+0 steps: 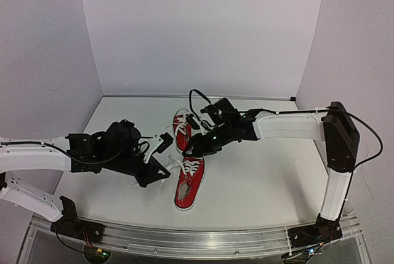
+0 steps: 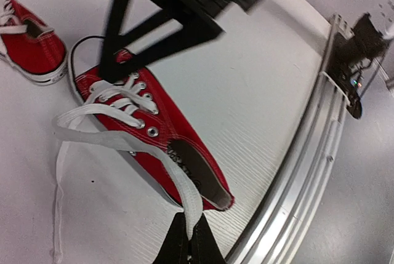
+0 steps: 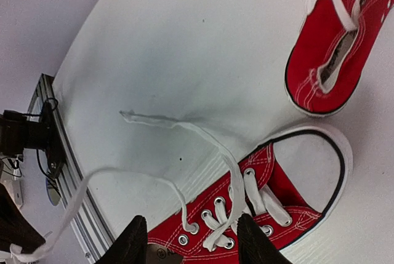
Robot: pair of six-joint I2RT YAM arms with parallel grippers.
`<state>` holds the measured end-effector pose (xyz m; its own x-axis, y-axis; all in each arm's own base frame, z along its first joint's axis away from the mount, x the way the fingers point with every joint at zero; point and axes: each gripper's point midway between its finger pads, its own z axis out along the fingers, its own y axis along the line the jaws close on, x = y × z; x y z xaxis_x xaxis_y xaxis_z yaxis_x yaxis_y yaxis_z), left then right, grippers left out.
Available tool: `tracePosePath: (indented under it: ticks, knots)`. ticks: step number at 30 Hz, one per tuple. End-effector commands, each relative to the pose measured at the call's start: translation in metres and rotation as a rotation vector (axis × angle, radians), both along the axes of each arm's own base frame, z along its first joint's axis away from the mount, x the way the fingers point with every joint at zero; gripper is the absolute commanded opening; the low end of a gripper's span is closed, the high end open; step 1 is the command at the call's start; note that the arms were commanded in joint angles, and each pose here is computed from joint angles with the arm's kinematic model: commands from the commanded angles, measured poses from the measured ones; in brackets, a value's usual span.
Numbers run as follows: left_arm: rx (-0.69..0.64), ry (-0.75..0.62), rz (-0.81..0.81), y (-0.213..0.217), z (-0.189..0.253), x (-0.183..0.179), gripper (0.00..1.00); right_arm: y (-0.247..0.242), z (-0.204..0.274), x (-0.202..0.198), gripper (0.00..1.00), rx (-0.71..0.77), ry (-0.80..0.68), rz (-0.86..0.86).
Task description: Tie the shoes
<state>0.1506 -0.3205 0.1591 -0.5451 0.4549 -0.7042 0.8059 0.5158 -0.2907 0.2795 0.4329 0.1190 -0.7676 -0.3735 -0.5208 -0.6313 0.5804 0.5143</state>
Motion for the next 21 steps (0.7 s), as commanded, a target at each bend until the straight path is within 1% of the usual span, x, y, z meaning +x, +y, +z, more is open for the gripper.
tracePosePath:
  ticks: [1,4,8,10,16,19,20,21]
  knots:
    - [-0.169,0.020,0.237,-0.006,0.030,0.053,0.00,-0.001,-0.023,-0.007,0.42,-0.051,0.004,0.035]
    - [-0.258,0.048,0.305,-0.001,0.034,0.069,0.00,-0.003,-0.035,-0.007,0.41,-0.075,0.012,0.032]
    - [-0.324,0.040,0.381,0.004,0.041,0.079,0.00,-0.004,-0.048,-0.007,0.40,-0.095,0.026,0.035]
    - [-0.324,0.039,0.414,0.007,0.040,0.083,0.00,-0.003,-0.053,-0.007,0.39,-0.103,0.033,0.038]
    - [-0.334,0.052,0.436,0.003,0.038,0.089,0.00,-0.004,-0.063,-0.005,0.38,-0.123,0.039,0.036]
    - [-0.344,0.066,0.458,-0.002,0.037,0.095,0.00,-0.004,-0.063,-0.007,0.30,-0.121,0.040,0.047]
    - [-0.349,0.075,0.482,-0.003,0.036,0.099,0.00,-0.003,-0.061,-0.008,0.26,-0.116,0.038,0.054]
    - [-0.342,0.083,0.515,-0.003,0.032,0.104,0.00,-0.003,-0.058,-0.008,0.20,-0.112,0.034,0.057]
